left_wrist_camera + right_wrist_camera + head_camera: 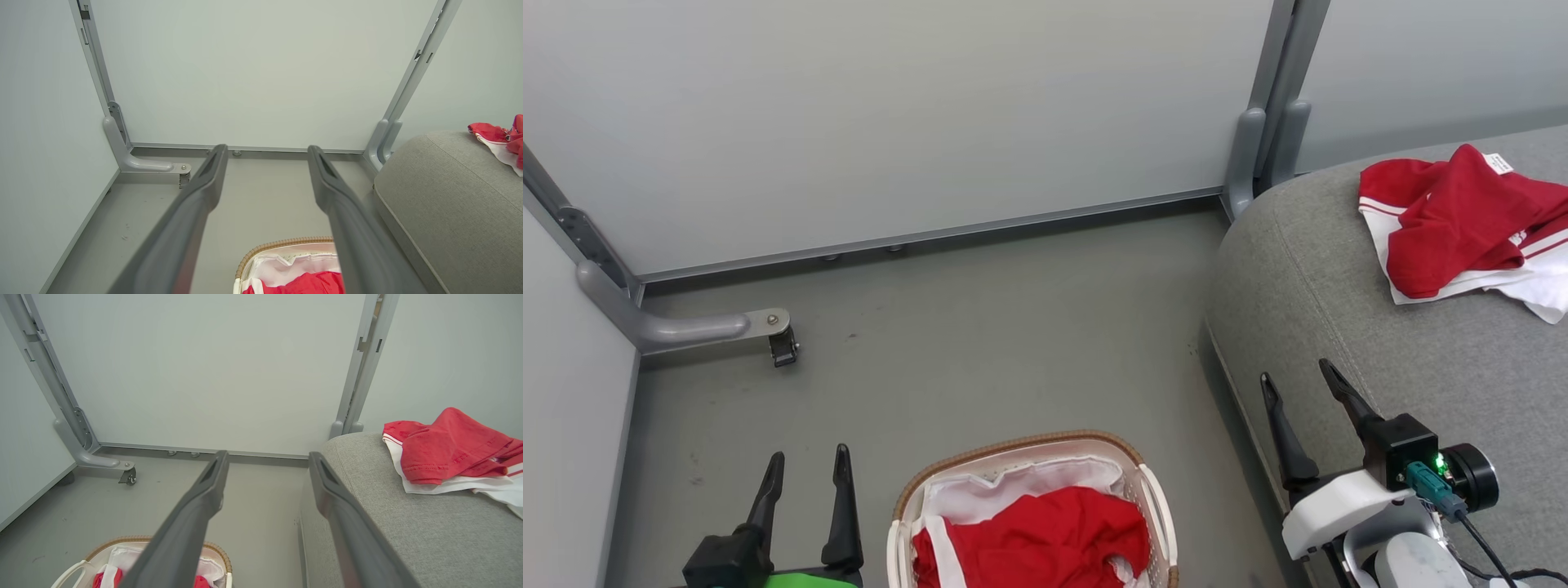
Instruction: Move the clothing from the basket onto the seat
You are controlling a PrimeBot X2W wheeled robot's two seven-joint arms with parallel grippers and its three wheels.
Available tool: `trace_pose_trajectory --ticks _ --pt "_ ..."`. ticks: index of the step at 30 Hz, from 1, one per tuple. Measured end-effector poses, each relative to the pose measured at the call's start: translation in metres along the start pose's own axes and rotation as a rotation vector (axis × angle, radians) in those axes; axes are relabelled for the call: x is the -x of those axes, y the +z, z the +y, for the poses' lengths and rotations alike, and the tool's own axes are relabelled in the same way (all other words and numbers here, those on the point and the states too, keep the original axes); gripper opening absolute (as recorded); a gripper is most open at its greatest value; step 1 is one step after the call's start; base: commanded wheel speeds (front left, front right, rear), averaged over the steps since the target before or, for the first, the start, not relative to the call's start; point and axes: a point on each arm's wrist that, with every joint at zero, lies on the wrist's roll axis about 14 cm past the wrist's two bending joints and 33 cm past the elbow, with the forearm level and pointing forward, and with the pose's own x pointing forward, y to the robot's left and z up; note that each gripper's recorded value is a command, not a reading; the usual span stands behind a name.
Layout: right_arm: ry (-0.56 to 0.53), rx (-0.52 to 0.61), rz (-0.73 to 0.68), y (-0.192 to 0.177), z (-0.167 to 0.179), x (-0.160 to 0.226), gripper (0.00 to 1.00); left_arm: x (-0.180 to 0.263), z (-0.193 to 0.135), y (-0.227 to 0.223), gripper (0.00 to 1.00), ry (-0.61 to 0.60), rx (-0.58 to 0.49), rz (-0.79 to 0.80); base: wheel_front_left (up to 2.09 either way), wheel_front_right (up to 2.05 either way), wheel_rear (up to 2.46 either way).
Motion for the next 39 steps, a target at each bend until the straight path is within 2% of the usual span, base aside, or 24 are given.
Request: trace_pose_trajectory --ticks 9,19,23,28,34,39 --pt "-0.025 0.007 0.008 -0.003 -0.009 -0.001 1.0 -0.007 -0.013 -0.008 1.0 -0.044 -0.008 0.025 0.0 0.0 0.0" --pt "-0.09 0.065 -0.048 0.011 -0.041 -0.033 1.0 -0.064 -0.058 -0.006 1.0 -0.224 -0.093 0.014 0.0 0.0 0.0" --pt "-0.127 0.089 -0.081 0.018 -0.058 -0.051 1.0 -0.086 -0.079 -0.03 1.0 -0.313 -0.134 0.079 0.0 0.0 0.0" --pt "-0.159 0.107 -0.105 0.017 -0.076 -0.073 1.0 -0.107 -0.101 -0.083 1.0 -0.43 -0.194 0.222 0.0 0.0 0.0" --pt "-0.186 0.103 -0.103 0.001 -0.093 -0.094 1.0 -0.107 -0.122 -0.158 1.0 -0.582 -0.253 0.417 0.0 0.0 0.0" --pt "-0.184 0.074 -0.083 -0.021 -0.098 -0.107 1.0 -0.09 -0.115 -0.226 1.0 -0.69 -0.334 0.616 0.0 0.0 0.0"
